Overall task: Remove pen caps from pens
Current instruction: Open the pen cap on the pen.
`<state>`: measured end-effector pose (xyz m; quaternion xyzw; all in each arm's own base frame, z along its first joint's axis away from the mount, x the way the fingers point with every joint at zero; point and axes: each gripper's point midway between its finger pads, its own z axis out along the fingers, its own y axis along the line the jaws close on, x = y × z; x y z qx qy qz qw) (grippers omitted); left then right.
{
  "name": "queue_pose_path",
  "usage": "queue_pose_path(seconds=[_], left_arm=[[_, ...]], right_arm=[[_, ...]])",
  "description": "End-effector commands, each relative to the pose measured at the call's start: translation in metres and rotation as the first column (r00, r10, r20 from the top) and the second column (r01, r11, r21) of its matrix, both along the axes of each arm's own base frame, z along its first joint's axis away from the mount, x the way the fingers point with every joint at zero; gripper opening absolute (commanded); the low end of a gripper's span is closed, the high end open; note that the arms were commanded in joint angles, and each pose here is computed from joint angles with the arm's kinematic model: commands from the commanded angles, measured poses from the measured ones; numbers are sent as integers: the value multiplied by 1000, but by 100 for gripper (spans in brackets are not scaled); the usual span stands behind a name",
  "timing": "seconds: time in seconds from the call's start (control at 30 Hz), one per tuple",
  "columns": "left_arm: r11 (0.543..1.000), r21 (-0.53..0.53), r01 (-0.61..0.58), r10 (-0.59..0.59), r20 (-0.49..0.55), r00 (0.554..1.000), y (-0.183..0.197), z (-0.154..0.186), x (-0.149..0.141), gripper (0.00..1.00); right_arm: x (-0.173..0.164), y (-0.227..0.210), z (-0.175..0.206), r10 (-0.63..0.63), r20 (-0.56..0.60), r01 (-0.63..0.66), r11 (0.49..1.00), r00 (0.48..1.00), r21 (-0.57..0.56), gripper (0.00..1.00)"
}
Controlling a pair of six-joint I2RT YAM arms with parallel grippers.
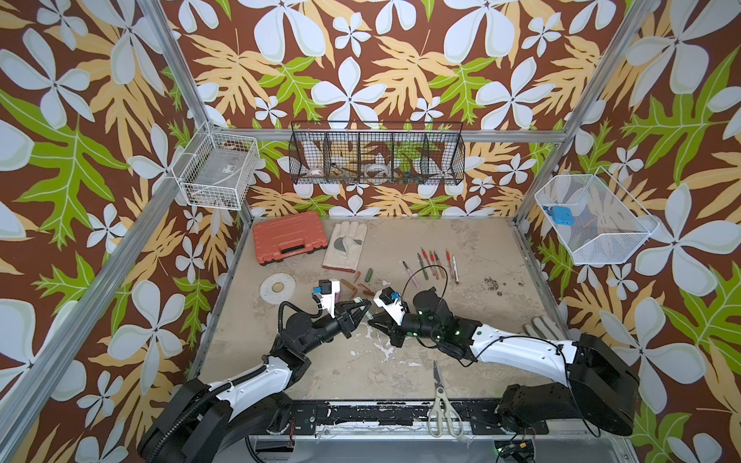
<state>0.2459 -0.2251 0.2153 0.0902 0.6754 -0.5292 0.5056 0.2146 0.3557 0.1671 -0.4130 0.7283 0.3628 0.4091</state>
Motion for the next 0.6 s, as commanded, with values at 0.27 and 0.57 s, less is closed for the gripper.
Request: queue_pose_path(seconds=[0.27, 0.57], left_arm=[[963, 6, -268, 267, 75, 961, 39, 13, 28, 0], [963, 3, -269, 268, 68, 961, 41, 13, 28, 0]], right_arm=[[-11, -17, -33, -3, -75, -7, 993, 997, -122, 0], [-15, -17, -38, 14, -89, -26, 991, 996, -135, 0]])
